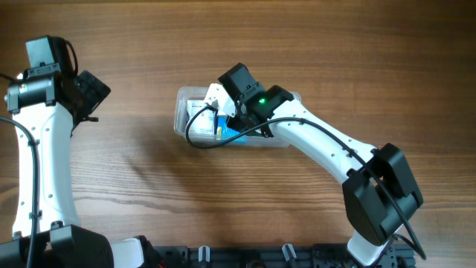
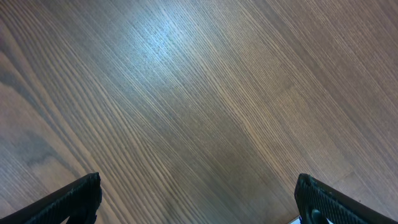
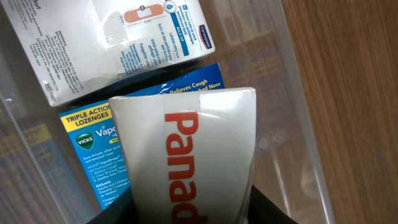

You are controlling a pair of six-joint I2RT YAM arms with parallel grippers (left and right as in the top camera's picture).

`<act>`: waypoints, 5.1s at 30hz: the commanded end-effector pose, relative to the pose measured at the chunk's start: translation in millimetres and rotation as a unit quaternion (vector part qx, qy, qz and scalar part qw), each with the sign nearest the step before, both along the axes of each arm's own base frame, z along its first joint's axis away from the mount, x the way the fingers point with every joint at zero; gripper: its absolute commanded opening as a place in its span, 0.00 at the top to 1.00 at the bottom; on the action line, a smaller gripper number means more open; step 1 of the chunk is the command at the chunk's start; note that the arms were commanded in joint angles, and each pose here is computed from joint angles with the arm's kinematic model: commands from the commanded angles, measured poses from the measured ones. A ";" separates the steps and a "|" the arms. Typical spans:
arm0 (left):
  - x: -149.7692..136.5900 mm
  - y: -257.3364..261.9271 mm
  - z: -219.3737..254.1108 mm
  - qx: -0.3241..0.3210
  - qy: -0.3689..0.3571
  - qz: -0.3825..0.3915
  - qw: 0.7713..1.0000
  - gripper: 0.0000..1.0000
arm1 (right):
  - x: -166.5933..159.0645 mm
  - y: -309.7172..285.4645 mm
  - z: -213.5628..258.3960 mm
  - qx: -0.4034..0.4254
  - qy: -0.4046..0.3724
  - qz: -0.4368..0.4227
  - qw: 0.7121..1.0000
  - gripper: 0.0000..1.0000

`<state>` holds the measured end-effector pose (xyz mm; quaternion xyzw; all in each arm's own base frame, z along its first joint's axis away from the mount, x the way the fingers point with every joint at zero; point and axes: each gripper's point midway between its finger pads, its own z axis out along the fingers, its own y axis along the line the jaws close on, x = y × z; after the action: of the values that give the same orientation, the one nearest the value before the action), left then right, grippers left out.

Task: Pack container

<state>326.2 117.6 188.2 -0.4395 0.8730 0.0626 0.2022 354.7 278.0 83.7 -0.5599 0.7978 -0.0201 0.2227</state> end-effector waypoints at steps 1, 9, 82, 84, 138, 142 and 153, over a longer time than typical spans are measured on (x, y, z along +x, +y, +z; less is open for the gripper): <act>1.0 1.5 8.7 0.002 -0.013 0.002 1.000 0.00 | -5.7 4.2 -6.9 0.005 0.019 0.013 1.000 0.45; 1.0 1.5 8.7 0.002 -0.013 0.002 1.000 0.00 | -9.8 2.7 -8.2 0.005 0.030 0.008 1.000 0.33; 1.0 1.5 8.7 0.002 -0.013 0.002 1.000 0.00 | -209.0 -94.7 153.7 0.635 -0.099 -0.049 0.764 0.00; 1.0 1.5 8.7 0.002 -0.013 0.002 1.000 0.00 | -205.2 -91.8 132.4 0.629 -0.078 -0.066 0.771 0.00; 1.0 1.5 8.7 0.002 -0.013 0.002 1.000 0.00 | -107.6 -291.2 82.4 0.463 -0.347 -0.437 0.688 0.00; 0.9 1.5 8.9 0.002 -0.013 0.002 1.000 0.00 | -107.6 -291.2 82.4 0.463 -0.347 -0.437 0.688 0.00; -28.2 -30.2 99.2 0.032 -0.155 -0.036 0.987 0.00 | -107.6 -291.2 82.4 0.463 -0.347 -0.437 0.688 0.00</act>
<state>313.0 98.1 245.8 -0.4180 0.8605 0.0357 0.2889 246.6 -10.9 169.1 0.0732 0.7237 0.0714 0.6825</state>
